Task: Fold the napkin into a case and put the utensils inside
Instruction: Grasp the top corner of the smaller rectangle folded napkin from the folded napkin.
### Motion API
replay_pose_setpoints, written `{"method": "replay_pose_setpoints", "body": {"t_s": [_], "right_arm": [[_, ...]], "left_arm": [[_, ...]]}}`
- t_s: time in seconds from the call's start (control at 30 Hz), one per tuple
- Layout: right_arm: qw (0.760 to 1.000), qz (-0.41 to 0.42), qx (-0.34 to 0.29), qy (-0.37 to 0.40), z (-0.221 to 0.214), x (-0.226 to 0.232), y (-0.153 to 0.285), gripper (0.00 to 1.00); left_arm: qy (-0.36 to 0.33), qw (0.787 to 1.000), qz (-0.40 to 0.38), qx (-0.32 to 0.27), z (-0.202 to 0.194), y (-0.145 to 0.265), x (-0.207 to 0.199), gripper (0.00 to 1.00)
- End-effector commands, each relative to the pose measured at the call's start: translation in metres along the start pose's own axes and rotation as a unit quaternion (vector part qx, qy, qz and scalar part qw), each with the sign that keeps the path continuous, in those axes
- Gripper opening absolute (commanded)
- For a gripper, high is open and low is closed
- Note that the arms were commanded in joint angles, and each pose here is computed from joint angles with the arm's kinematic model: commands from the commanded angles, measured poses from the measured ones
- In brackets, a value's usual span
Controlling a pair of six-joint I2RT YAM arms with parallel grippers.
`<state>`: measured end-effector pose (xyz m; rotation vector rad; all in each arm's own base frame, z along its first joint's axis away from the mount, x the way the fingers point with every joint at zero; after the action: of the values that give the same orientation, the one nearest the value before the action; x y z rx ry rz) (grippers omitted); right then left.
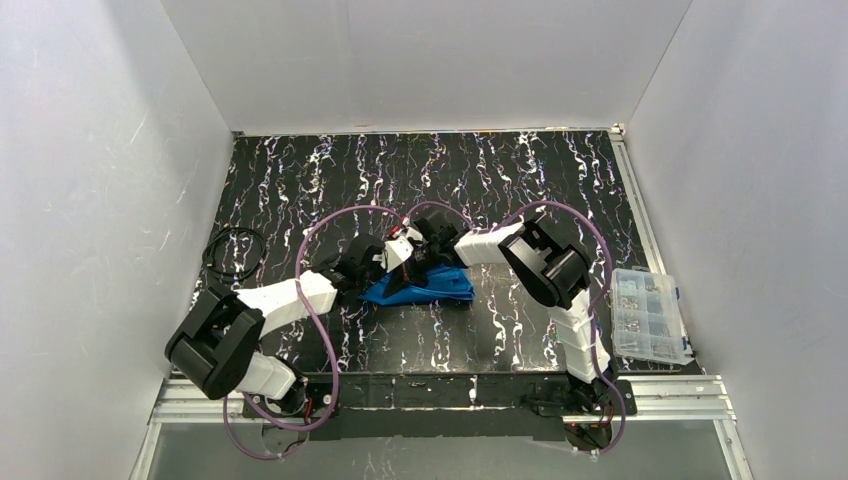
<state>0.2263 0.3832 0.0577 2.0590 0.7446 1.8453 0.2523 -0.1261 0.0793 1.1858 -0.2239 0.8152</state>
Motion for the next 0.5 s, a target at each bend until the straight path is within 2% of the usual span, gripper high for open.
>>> {"method": "replay_pose_setpoints", "body": {"t_s": [0.0,0.47], "right_arm": [[0.999,-0.044,0.023,-0.018,-0.005,-0.015,-0.002,0.01],[0.999,-0.016,0.035,-0.003,-0.002,0.017,-0.007,0.01]], "left_arm": [[0.009,0.999,0.012,-0.029,0.014,0.009,0.010,0.00],[0.017,0.999,-0.001,-0.042,0.013,0.012,0.004,0.00]]}}
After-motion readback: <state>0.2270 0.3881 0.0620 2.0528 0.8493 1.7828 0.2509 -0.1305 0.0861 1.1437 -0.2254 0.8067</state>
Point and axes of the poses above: each gripper's point midway between its finger pads, its own y axis back along the fingers, its own x axis along the line the jaws close on, z = x × y, the point moved 6 cm from there along y, back along the fingers, and after that the axes turned 10 degrees about -y, right-handed, at the moved point
